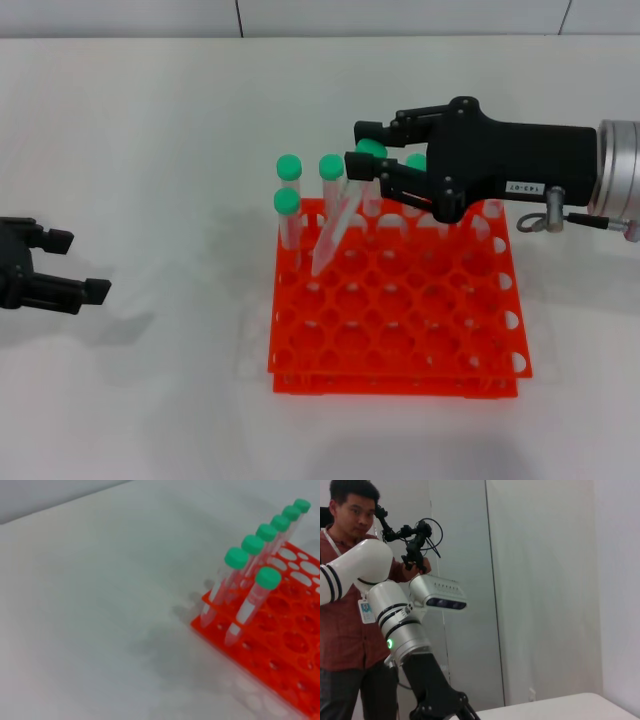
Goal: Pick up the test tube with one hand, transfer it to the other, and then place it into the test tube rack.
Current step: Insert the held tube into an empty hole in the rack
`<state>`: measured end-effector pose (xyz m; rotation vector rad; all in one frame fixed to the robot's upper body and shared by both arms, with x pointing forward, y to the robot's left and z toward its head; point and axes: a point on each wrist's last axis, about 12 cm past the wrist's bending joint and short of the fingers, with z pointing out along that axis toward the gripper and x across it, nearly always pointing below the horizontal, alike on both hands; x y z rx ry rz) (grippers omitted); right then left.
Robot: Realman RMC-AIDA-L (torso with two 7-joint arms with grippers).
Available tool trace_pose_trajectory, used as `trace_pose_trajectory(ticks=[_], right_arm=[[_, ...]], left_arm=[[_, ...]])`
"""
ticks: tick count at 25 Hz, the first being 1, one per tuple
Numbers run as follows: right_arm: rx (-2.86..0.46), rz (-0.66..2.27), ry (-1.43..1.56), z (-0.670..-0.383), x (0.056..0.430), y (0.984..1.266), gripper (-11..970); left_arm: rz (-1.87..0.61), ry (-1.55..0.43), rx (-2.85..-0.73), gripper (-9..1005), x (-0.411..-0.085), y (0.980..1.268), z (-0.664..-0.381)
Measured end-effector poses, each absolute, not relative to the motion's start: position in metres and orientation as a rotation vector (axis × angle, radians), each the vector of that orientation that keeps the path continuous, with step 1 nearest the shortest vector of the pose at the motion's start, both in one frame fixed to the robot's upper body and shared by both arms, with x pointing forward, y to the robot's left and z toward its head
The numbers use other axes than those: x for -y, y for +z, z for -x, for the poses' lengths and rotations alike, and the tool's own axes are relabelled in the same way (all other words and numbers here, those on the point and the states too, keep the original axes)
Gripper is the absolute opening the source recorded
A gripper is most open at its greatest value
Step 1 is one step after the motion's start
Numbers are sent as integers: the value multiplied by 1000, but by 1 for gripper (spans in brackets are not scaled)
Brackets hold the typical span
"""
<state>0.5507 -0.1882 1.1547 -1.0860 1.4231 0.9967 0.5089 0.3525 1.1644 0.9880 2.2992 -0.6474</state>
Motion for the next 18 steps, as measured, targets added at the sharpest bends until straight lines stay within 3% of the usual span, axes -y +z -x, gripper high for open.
trace_pose_trajectory(ticks=[18], right_arm=[[-1402, 1090, 968, -554, 172, 1154, 273]], left_arm=[[-1001, -740, -2162, 886, -331, 1134, -513]])
